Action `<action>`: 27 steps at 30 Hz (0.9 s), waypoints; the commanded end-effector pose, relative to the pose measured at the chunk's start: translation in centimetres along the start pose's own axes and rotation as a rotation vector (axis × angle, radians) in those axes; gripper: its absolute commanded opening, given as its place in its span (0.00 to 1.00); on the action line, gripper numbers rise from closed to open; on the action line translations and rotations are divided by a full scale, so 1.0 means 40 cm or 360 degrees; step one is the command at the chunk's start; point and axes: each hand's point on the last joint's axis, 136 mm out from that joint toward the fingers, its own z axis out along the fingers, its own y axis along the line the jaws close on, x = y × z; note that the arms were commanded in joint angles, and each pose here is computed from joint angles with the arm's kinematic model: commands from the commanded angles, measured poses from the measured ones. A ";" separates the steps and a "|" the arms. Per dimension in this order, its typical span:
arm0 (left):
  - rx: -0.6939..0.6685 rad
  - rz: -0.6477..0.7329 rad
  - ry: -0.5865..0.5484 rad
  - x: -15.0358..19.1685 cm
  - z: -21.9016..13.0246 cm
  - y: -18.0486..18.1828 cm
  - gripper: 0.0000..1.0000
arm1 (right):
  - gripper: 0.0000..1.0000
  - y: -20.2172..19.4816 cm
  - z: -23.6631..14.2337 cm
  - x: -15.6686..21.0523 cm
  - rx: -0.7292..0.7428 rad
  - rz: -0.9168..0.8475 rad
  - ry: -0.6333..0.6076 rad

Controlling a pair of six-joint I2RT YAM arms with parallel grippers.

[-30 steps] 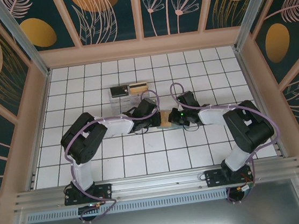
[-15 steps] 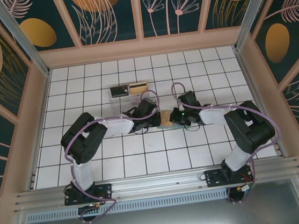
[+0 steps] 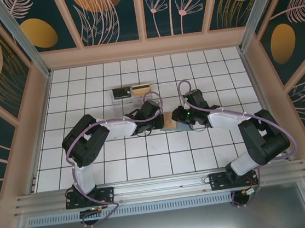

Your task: Take the credit cards out of the card holder

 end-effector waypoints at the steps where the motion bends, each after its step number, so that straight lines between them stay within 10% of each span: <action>1: -0.0139 -0.0029 0.0101 0.045 0.012 0.054 0.00 | 0.22 -0.018 0.011 0.023 -0.0053 0.0072 0.0051; 27: -0.0193 -0.0033 0.0118 0.061 0.016 0.076 0.00 | 0.24 -0.088 0.052 0.048 0.0131 0.0091 0.0140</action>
